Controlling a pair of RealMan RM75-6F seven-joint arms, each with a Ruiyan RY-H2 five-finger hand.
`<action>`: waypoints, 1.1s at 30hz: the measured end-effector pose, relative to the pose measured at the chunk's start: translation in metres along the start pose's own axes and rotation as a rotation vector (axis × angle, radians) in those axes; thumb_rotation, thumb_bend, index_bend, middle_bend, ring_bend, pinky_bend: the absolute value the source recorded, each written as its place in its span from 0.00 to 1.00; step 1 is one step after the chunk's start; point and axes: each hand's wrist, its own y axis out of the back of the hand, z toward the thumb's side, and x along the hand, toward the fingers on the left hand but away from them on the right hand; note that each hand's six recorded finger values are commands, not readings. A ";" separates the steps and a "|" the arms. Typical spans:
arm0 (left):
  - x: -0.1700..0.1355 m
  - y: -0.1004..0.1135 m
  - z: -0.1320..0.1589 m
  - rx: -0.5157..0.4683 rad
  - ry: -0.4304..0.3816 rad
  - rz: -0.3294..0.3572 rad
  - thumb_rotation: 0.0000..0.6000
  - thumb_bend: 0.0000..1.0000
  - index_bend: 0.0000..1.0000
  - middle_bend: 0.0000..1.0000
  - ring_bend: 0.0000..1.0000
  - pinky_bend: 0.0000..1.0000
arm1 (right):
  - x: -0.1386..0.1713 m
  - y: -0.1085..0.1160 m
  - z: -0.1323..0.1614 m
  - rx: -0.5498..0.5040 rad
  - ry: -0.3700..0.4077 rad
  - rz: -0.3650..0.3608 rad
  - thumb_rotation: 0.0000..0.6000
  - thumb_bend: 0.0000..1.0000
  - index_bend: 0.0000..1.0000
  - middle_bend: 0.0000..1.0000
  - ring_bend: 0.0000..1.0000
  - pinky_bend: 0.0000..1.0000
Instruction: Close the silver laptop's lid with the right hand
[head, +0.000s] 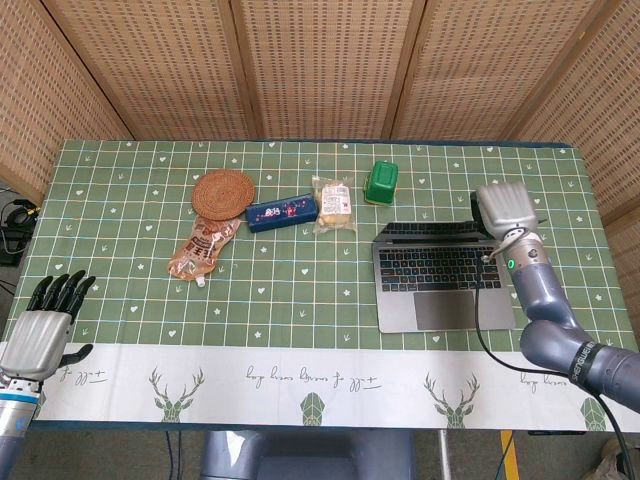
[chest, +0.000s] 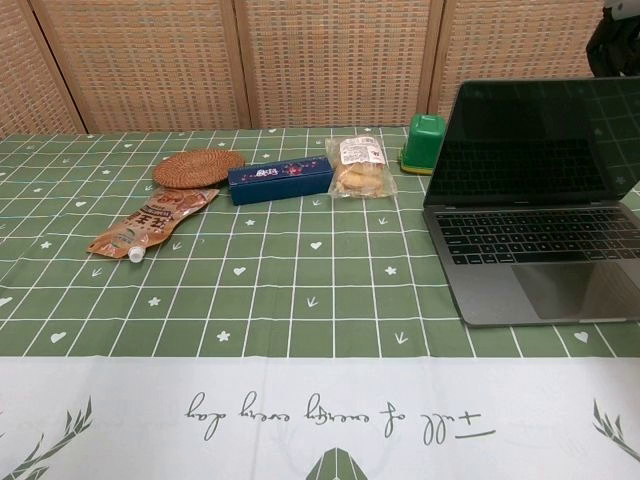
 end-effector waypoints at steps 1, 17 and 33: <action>0.000 0.000 0.000 0.000 -0.001 0.000 1.00 0.17 0.00 0.00 0.00 0.00 | 0.002 -0.001 0.000 0.000 0.002 0.011 1.00 1.00 0.63 0.59 0.49 0.45; -0.005 0.000 0.008 0.011 -0.030 0.003 1.00 0.17 0.00 0.00 0.00 0.00 | 0.019 -0.016 -0.009 -0.022 0.052 0.093 1.00 1.00 0.63 0.59 0.49 0.45; -0.007 -0.002 0.013 0.019 -0.049 -0.002 1.00 0.18 0.00 0.00 0.00 0.00 | 0.028 -0.037 -0.035 -0.047 0.043 0.163 1.00 1.00 0.63 0.59 0.49 0.45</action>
